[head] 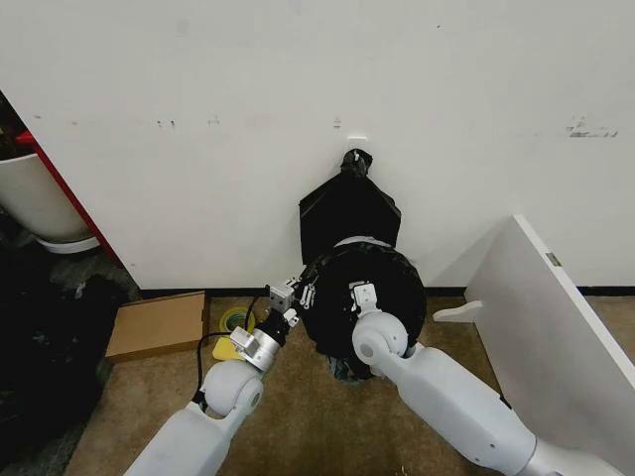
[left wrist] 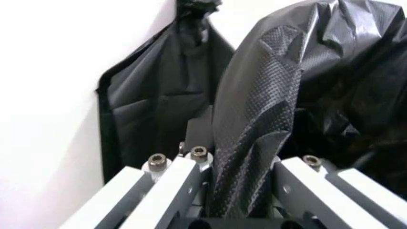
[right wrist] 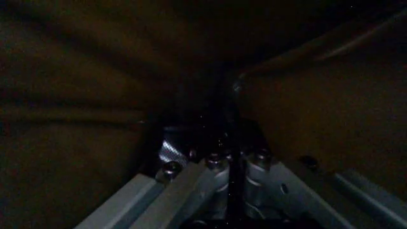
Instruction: Place the garbage bag over the trash bin.
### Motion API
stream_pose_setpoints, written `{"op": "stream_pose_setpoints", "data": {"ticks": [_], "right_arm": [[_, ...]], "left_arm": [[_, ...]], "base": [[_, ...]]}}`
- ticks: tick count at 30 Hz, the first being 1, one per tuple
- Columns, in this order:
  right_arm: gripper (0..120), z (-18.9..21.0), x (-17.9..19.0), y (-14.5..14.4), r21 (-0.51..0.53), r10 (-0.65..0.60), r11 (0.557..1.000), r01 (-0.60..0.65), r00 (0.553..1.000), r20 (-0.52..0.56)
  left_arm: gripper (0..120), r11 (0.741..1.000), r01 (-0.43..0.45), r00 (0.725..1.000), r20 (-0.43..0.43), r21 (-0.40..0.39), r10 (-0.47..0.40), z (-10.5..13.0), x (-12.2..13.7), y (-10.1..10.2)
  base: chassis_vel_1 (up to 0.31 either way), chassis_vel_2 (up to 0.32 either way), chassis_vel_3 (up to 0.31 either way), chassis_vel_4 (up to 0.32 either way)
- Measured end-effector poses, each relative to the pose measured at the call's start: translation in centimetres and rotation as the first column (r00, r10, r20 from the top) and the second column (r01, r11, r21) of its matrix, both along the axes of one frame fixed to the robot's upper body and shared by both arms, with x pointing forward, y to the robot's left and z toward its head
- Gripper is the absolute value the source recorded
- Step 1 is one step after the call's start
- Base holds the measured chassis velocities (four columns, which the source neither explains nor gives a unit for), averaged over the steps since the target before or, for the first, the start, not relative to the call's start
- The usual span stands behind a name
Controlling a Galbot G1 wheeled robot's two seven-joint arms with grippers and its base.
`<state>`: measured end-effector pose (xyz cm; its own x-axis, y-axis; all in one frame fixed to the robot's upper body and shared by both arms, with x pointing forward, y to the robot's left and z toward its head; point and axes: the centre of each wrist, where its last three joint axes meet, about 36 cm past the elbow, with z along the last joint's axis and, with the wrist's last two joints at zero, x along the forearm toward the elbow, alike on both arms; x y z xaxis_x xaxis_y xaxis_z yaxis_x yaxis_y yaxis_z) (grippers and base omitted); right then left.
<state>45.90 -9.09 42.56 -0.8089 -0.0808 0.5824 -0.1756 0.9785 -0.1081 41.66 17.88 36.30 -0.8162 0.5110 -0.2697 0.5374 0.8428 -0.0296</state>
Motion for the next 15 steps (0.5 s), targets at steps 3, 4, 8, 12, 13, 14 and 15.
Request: {"op": "stream_pose_setpoints", "data": {"ticks": [3, 4, 8, 12, 13, 14, 15], "right_arm": [[0, -0.4, -1.0, -0.1, 0.044, 0.027, 0.999, -0.030, 0.997, 0.067], [0, -1.0, -1.6, -0.2, 0.077, 0.044, 0.996, -0.055, 0.991, 0.129], [0, -2.9, -2.1, -0.5, 0.139, 0.057, 0.985, -0.098, 0.960, 0.274], [0, -4.2, -1.5, -0.7, 0.149, 0.040, 0.984, -0.099, 0.933, 0.357], [0, -4.6, -1.1, -0.8, 0.148, 0.033, 0.984, -0.095, 0.925, 0.378], [0, -4.7, -0.8, -0.8, 0.147, 0.028, 0.985, -0.091, 0.921, 0.388], [0, -5.0, -0.2, -0.8, 0.140, 0.017, 0.987, -0.079, 0.916, 0.401]], "left_arm": [[3, 1.000, -0.015, 1.000, -0.020, -0.006, 0.015, 0.0, 0.2, 0.0], [3, 1.000, -0.023, 0.999, -0.038, -0.013, 0.023, -0.1, 0.4, 0.0], [3, 0.999, -0.036, 0.996, -0.085, -0.032, 0.033, -0.1, 0.6, -0.1], [3, 0.999, -0.033, 0.995, -0.100, -0.037, 0.029, -0.2, 0.5, -0.2], [3, 0.999, -0.031, 0.994, -0.102, -0.038, 0.027, -0.2, 0.3, -0.3], [3, 0.999, -0.030, 0.994, -0.102, -0.038, 0.026, -0.1, 0.2, -0.3], [3, 0.999, -0.025, 0.995, -0.102, -0.040, 0.021, -0.1, 0.0, -0.4]], "base": [[0.000, 0.000, 0.000, 0.000], [0.000, 0.000, 0.000, 0.000], [0.000, 0.000, 0.000, 0.000], [0.000, 0.000, 0.000, 0.000], [0.000, 0.000, 0.000, 0.000], [0.000, 0.000, 0.000, 0.000], [0.000, 0.000, 0.000, 0.000]]}}
